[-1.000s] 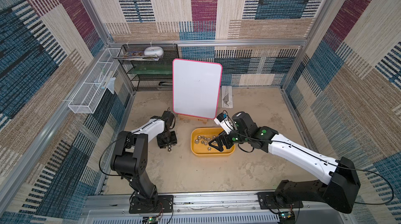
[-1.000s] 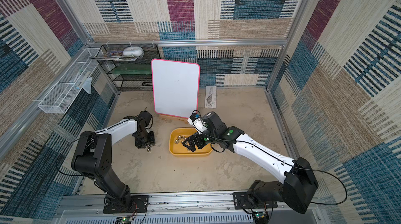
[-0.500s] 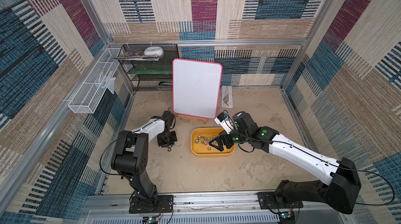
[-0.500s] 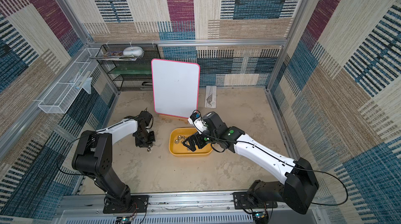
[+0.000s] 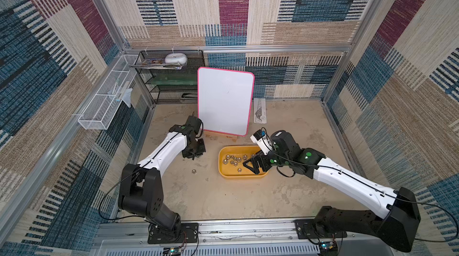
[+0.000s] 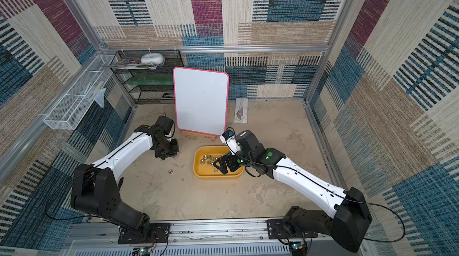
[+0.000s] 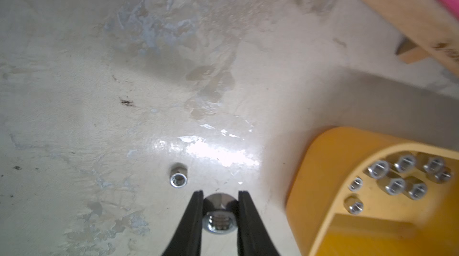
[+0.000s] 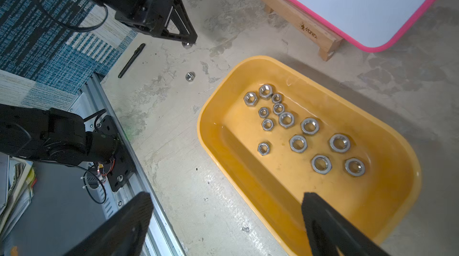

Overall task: Put the nuts on the desktop into the storage box
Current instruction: Pick up the nut from the center of the board, then place the nut in the storage box.

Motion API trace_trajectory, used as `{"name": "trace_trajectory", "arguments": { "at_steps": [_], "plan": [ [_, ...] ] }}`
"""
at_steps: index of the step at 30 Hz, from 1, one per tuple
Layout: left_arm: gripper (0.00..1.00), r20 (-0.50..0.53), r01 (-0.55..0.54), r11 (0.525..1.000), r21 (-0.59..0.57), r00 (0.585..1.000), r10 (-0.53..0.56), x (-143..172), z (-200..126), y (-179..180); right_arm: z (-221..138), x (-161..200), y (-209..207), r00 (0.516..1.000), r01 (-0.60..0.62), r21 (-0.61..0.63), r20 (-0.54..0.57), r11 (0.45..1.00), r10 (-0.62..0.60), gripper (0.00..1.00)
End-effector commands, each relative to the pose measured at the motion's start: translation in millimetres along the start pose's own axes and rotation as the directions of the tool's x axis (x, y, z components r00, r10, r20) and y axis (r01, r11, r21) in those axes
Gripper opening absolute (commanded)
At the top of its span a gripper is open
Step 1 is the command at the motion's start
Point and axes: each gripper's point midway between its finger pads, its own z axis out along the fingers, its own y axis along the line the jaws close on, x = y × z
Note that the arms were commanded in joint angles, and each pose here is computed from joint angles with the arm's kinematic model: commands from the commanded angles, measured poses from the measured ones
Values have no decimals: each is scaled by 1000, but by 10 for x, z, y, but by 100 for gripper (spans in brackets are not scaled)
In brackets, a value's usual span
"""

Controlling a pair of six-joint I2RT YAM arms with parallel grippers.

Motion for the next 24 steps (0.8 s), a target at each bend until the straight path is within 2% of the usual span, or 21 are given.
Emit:
{"name": "trace_trajectory", "arguments": {
  "at_steps": [1, 8, 17, 24],
  "plan": [
    [25, -13, -17, 1000, 21, 1000, 17, 81, -137, -183, -81, 38, -129, 999, -42, 77, 18, 996, 41, 99],
    [25, -20, -122, 990, 65, 992, 124, 247, -157, -769, -302, 126, -256, 993, -94, 149, 85, 984, 82, 99],
    [25, -70, -264, 962, 73, 961, 269, 468, 121, -1446, -442, 247, -339, 989, -129, 194, 98, 973, 111, 99],
    [25, -105, -331, 938, 100, 934, 341, 593, 329, -1842, -522, 312, -394, 985, -156, 222, 114, 963, 133, 99]
  ]
}}
